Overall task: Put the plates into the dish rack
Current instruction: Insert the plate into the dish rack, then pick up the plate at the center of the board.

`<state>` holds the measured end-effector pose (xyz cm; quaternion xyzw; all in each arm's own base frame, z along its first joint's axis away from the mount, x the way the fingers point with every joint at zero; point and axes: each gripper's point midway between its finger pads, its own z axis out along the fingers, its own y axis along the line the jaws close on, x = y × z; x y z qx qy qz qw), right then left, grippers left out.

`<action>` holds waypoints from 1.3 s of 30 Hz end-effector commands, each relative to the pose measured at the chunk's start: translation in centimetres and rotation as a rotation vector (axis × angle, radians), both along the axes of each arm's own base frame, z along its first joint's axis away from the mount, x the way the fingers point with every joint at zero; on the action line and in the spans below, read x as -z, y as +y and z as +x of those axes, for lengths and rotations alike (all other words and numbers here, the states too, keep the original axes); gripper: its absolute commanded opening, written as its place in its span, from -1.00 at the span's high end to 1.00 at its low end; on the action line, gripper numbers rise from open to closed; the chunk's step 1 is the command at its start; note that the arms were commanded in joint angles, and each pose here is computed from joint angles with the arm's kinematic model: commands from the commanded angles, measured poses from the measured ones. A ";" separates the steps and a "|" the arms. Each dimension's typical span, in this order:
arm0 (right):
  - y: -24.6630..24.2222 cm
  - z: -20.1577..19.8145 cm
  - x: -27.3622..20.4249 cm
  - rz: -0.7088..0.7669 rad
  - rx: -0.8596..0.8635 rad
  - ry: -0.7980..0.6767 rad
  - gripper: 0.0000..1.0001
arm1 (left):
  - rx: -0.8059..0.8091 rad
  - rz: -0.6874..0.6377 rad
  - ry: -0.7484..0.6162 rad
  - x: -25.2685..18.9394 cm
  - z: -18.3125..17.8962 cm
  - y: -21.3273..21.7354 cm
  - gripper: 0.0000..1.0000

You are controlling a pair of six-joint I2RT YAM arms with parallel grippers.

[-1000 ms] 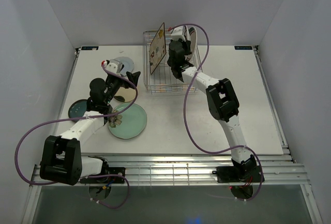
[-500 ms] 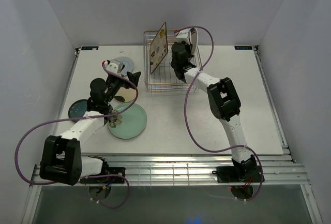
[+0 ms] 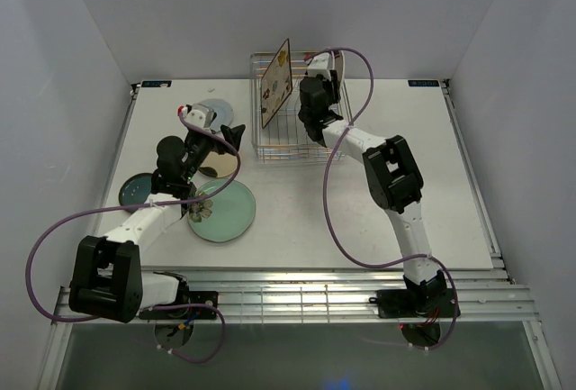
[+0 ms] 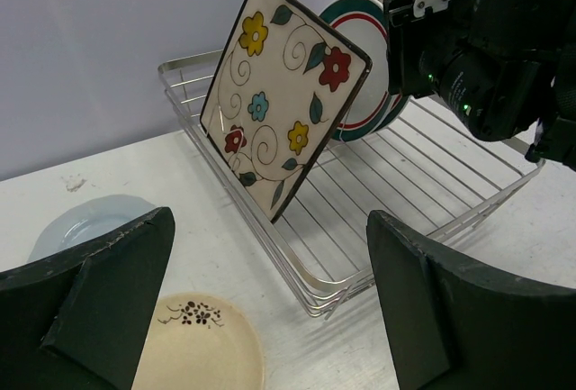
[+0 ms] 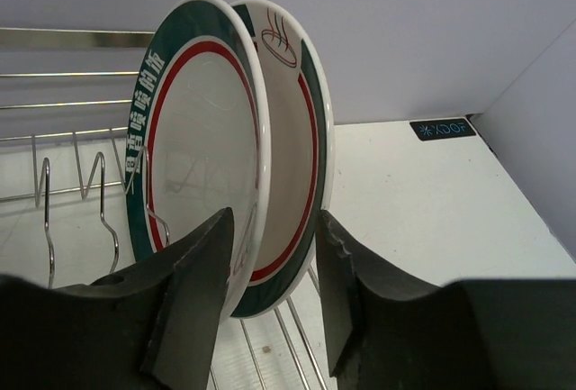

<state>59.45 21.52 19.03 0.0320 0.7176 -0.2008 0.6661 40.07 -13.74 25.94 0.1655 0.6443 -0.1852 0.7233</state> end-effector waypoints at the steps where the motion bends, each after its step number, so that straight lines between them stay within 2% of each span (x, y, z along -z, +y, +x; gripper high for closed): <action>1: -0.4 -1.0 -5.8 0.093 0.003 -0.108 0.02 | -0.007 -0.001 -0.033 -0.9 -0.2 0.0 -0.96; 6: -0.5 -1.8 -6.4 0.113 -0.019 -0.096 -0.04 | -0.009 -0.001 -0.033 -1.0 -0.2 0.0 -0.96; 11: -0.3 -3.4 -8.8 0.194 -0.081 -0.112 -0.09 | -0.010 -0.001 -0.032 -0.9 -0.1 0.1 -0.96; 22: -0.7 -8.4 -11.0 0.326 -0.217 -0.083 -0.43 | -0.010 -0.001 -0.029 -0.8 -0.1 0.0 -0.96; 24: -0.7 -9.4 -9.9 0.333 -0.242 -0.051 -0.50 | -0.020 -0.008 -0.028 -0.9 0.0 0.2 -0.96; 28: -0.7 -11.9 -10.2 0.373 -0.322 -0.050 -0.55 | -0.023 -0.008 -0.027 -0.9 0.0 0.2 -0.96; 29: -0.6 -12.6 -8.7 0.367 -0.348 -0.021 -0.65 | -0.025 -0.008 -0.025 -0.8 0.1 0.2 -0.96; 30: -0.8 -13.3 -9.7 0.385 -0.366 -0.047 -0.72 | -0.025 -0.008 -0.025 -0.8 0.1 0.2 -0.96; 32: -0.4 -14.4 -8.5 0.389 -0.407 -0.017 -0.96 | -0.026 -0.004 -0.022 -0.7 0.1 0.2 -0.96; 33: -0.4 -14.9 -8.9 0.397 -0.421 -0.021 -0.96 | -0.025 -0.003 -0.024 -0.7 0.1 0.2 -0.96; 35: -0.2 -15.6 -8.0 0.405 -0.441 0.006 -0.83 | -0.028 -0.002 -0.024 -0.6 0.2 0.3 -0.96; 39: -0.4 -17.5 -6.7 0.439 -0.475 0.022 -0.80 | -0.030 0.001 -0.025 -0.6 0.2 0.3 -0.96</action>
